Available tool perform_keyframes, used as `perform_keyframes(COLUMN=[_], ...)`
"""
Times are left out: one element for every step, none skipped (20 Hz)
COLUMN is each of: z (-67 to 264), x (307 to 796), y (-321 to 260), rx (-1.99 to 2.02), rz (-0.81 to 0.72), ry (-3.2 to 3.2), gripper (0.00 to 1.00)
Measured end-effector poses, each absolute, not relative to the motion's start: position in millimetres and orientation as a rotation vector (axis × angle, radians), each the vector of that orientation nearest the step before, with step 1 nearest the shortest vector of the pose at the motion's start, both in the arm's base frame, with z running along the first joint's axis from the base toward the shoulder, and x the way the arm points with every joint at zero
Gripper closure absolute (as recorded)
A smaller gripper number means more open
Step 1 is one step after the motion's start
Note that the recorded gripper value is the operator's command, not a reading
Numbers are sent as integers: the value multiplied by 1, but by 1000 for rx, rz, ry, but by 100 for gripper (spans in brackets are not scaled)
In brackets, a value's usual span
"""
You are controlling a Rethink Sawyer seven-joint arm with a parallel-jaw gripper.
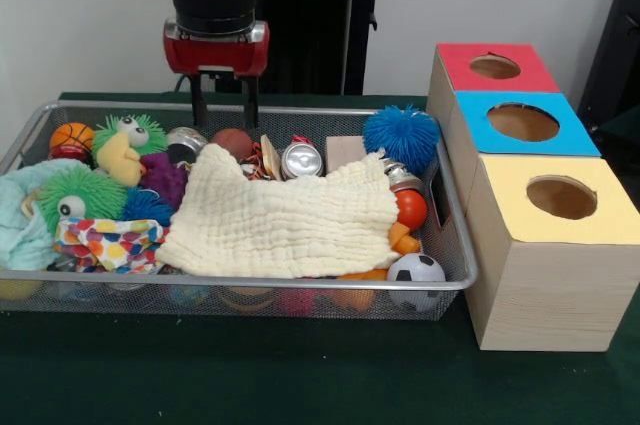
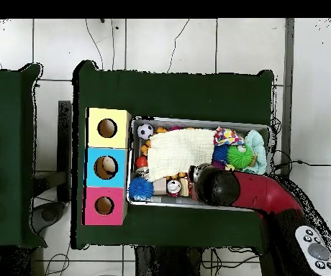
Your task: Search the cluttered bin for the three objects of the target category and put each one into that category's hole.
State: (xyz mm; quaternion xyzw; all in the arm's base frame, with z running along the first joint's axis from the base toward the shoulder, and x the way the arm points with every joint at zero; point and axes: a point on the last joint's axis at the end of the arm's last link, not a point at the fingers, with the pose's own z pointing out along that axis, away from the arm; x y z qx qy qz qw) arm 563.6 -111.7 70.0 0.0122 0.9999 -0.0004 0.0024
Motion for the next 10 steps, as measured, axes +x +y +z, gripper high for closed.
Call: perform_keyframes(z=[69,66,64,61,55,53,50,48,42,40], x=[563,562,560,559,558,557,557,557,557,557], y=[-112,-114,-116,-117,-121,-123,-125,-127,-131,-133], rx=[29,15,2,-12,-34,-45,-52,-58,-76,-82], rz=[0,1,3,5,5,4,3,4,1,1], ry=[3142,3153,3164,3175,3191,3195,3198,3201,3202,3202], gripper=[0,0,0,0,0,0,0,0,0,0])
